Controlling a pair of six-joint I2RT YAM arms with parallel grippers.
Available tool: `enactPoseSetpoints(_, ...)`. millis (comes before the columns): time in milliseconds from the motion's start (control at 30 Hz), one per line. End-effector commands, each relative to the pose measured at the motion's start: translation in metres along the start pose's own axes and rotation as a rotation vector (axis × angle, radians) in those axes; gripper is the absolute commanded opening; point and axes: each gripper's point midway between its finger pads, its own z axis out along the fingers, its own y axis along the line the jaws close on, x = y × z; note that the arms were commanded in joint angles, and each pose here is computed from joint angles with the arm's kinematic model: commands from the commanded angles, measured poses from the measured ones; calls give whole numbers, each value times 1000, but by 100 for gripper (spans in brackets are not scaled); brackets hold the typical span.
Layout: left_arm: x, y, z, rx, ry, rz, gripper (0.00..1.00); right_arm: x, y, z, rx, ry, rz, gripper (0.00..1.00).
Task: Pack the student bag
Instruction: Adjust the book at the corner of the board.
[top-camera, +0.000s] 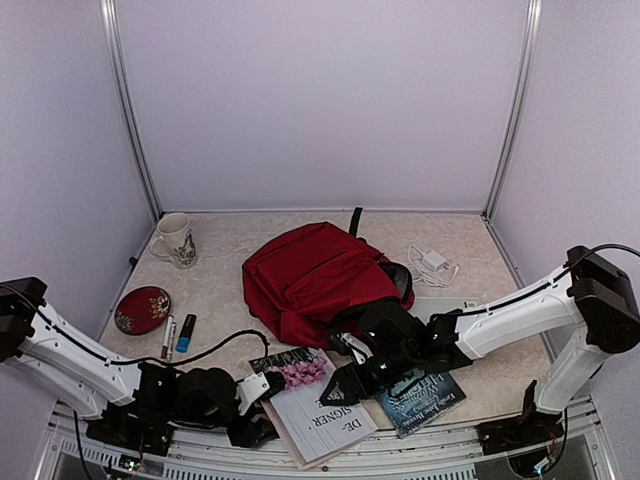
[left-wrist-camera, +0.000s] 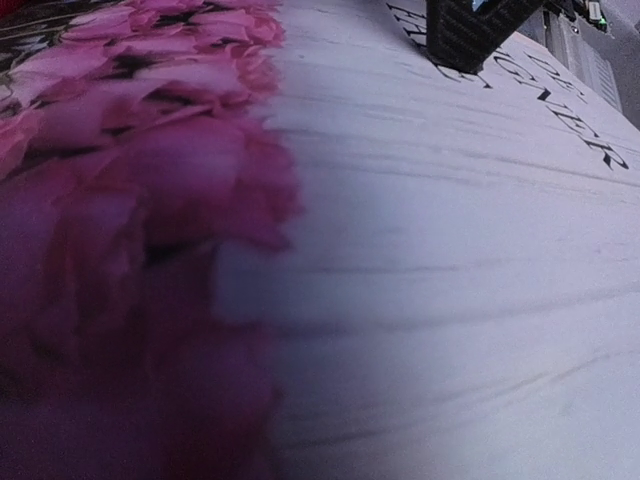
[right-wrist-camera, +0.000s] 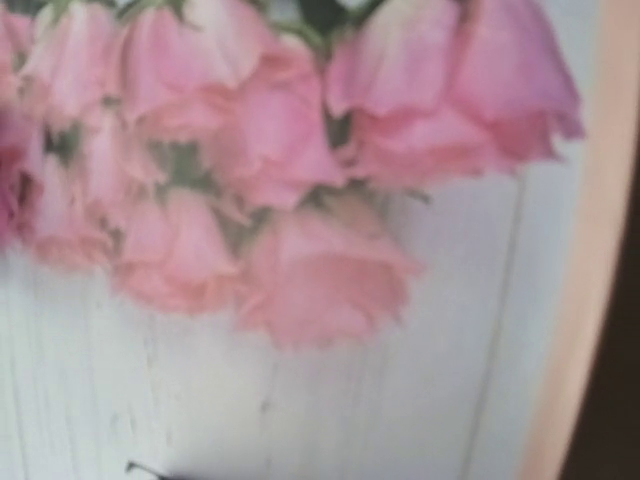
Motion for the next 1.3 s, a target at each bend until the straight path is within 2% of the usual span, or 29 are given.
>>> enactPoseSetpoints(0,-4,15,0,-62,-28,-87,60,3,108,-30,-396,-20,-249,62)
enactPoseSetpoints(133,-40,-14,-16,77,-149,-64,69,0,81,-26,-246,-39,-219,65)
enactPoseSetpoints(233,-69,-31,-34,165,-257,-67,77,1,69,-17,-212,-29,-198,67)
enactPoseSetpoints(567,-108,-56,-72,368,-472,-181,98,-5,32,1,-90,-43,-155,71)
enactPoseSetpoints(667,-115,-56,-72,380,-485,-223,99,-9,31,5,-87,-49,-155,71)
enactPoseSetpoints(833,-111,-45,-49,334,-385,-332,99,-14,34,8,-89,-57,-169,71)
enactPoseSetpoints(1100,-130,-22,-77,259,-477,-413,99,-25,49,-11,-81,-117,-211,71)
enactPoseSetpoints(1267,-114,-2,-75,195,-471,-495,99,-32,61,-14,-73,-149,-262,71)
